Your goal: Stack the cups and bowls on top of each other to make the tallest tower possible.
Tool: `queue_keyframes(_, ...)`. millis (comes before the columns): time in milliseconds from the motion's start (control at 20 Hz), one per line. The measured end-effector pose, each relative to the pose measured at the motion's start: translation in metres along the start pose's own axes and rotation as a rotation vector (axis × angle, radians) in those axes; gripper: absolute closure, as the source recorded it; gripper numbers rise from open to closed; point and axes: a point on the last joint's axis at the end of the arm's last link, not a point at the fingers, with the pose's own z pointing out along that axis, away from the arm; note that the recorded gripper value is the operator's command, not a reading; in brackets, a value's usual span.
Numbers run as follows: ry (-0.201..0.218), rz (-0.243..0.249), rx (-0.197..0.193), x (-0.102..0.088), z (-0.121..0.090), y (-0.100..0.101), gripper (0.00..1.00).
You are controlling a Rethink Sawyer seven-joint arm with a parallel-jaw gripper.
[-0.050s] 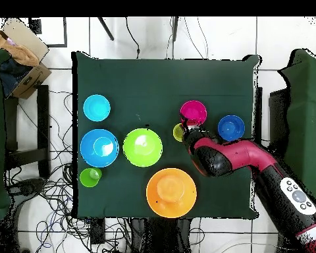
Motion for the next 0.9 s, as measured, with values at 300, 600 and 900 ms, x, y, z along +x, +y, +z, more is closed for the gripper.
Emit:
queue_keyframes(300,0.023,0.100,-0.076,-0.012,0.001,0.003,0.00)
queue_keyframes(600,0.050,0.291,-0.150,-0.027,-0.001,0.007,0.00)
queue_keyframes(900,0.080,0.408,-0.186,-0.033,-0.006,0.013,0.00)
